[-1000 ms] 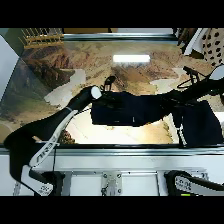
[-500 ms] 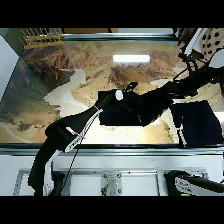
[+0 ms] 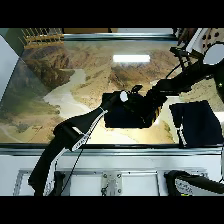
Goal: Fold the clothes and pants, and hang the long-sleeved shirts on hangers.
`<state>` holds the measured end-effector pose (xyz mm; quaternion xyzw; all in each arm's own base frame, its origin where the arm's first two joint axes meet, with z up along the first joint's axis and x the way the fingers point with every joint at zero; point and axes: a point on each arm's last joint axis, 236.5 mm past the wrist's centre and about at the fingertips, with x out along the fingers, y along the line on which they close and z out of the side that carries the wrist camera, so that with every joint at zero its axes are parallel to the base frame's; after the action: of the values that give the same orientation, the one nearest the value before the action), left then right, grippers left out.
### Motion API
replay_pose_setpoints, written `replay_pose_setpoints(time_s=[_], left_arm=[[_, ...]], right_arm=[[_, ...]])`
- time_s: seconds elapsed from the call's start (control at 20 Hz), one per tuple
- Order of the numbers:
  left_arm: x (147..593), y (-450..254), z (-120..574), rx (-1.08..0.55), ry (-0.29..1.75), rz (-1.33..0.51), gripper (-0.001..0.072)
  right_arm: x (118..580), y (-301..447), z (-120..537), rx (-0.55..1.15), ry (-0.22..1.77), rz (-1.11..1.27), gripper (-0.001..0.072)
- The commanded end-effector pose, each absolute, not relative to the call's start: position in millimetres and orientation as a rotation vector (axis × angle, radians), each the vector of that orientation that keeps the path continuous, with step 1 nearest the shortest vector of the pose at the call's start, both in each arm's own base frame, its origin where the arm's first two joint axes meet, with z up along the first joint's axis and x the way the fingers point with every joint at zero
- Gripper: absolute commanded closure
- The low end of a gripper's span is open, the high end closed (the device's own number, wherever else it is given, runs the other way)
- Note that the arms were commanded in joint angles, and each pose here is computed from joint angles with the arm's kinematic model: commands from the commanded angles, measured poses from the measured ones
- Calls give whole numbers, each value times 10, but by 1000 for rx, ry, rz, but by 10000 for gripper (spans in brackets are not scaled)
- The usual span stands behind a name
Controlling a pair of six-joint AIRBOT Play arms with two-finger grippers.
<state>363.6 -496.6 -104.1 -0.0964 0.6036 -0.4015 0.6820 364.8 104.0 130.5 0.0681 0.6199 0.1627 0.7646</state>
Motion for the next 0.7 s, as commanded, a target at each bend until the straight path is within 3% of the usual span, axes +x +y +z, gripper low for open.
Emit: replay_pose_setpoints(time_s=[0.0,0.2,0.65], left_arm=[[3658,-4963,-999,-221,1348,-903,703],[3659,-4959,-966,-219,1345,-906,702],[4259,-4318,-379,-294,1283,-843,703]], right_arm=[[3720,1137,1334,141,1308,370,685],[3721,1172,1336,137,1305,378,685],[3717,1173,1336,130,1305,384,685]])
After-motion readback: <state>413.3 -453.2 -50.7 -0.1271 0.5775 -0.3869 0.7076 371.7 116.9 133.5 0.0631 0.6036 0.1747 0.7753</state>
